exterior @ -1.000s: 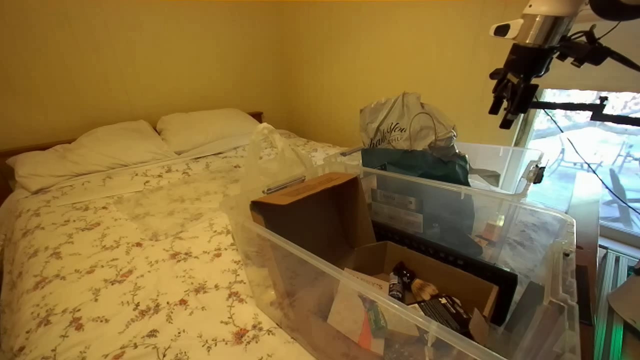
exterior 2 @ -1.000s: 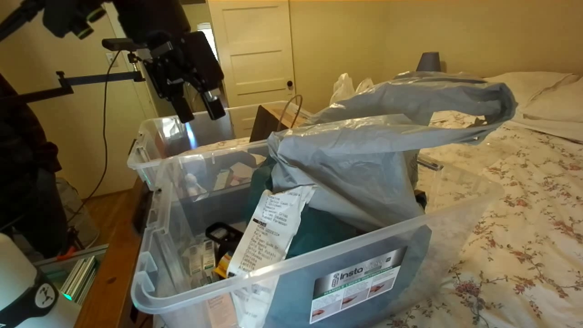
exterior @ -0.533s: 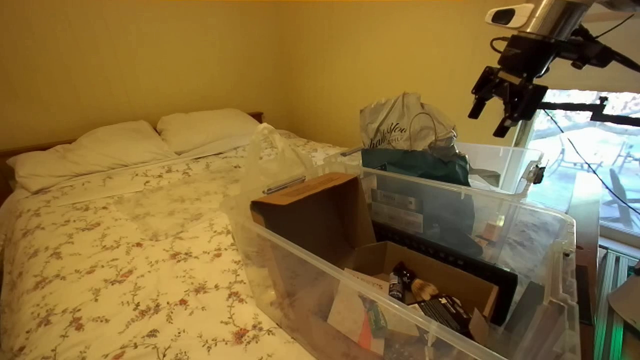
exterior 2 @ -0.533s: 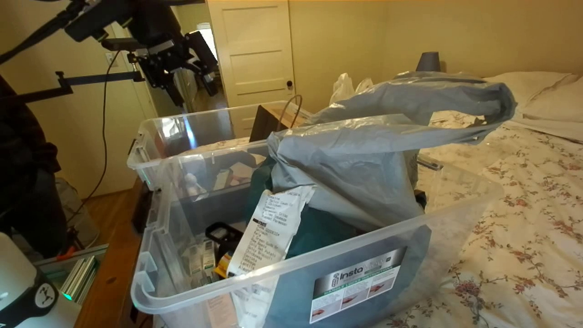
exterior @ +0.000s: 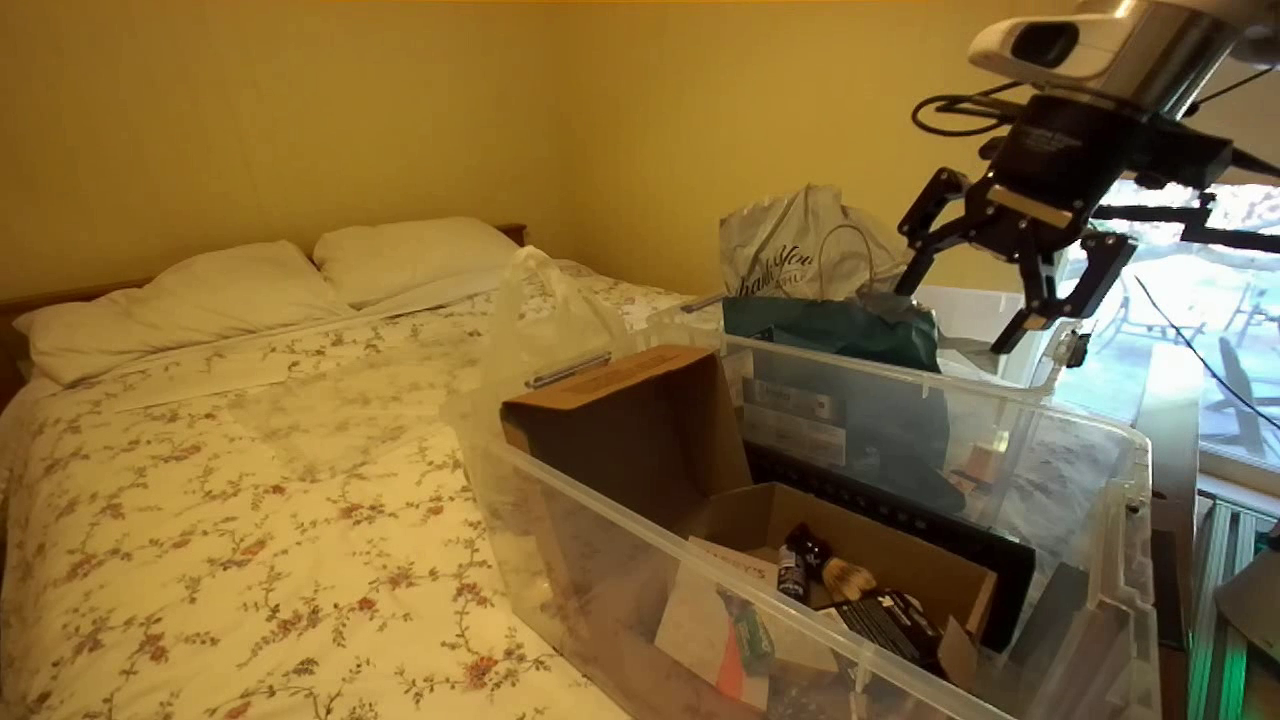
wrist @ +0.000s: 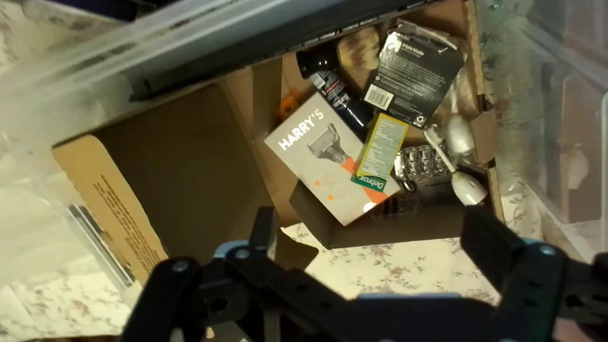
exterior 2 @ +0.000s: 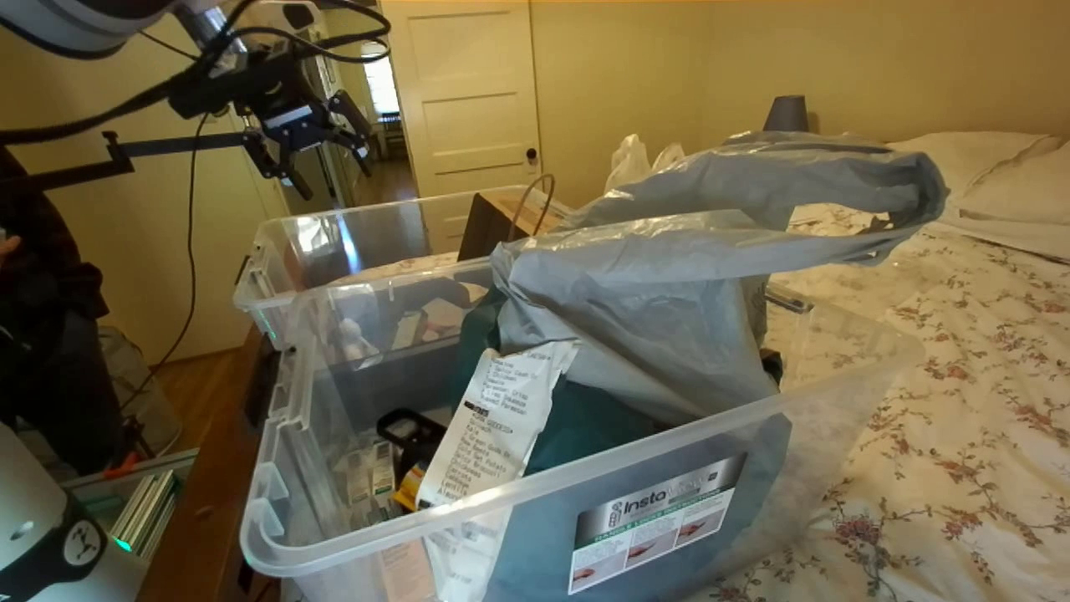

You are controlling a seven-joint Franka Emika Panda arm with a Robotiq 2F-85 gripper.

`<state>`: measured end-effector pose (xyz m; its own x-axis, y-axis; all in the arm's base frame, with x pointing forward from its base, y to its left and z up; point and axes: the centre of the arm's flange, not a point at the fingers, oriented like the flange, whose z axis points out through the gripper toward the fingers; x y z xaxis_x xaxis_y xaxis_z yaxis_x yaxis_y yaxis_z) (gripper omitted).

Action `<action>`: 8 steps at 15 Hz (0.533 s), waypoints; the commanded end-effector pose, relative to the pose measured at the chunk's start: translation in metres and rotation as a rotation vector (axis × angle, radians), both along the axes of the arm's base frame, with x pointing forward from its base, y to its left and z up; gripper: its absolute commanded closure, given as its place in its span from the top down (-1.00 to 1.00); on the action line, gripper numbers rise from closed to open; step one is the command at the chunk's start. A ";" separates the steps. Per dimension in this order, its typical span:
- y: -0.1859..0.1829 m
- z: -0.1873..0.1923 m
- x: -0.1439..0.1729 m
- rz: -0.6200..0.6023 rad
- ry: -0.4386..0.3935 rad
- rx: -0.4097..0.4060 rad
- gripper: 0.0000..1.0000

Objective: Move the can from the left storage box to the right storage box

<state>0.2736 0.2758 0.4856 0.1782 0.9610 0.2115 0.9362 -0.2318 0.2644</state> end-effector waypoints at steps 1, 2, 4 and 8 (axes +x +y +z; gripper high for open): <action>0.029 -0.025 0.034 0.194 0.031 0.019 1.00; 0.031 -0.030 0.040 0.244 0.039 0.019 1.00; 0.022 -0.031 0.022 0.199 0.020 -0.002 1.00; 0.026 -0.041 0.038 0.262 0.046 -0.012 1.00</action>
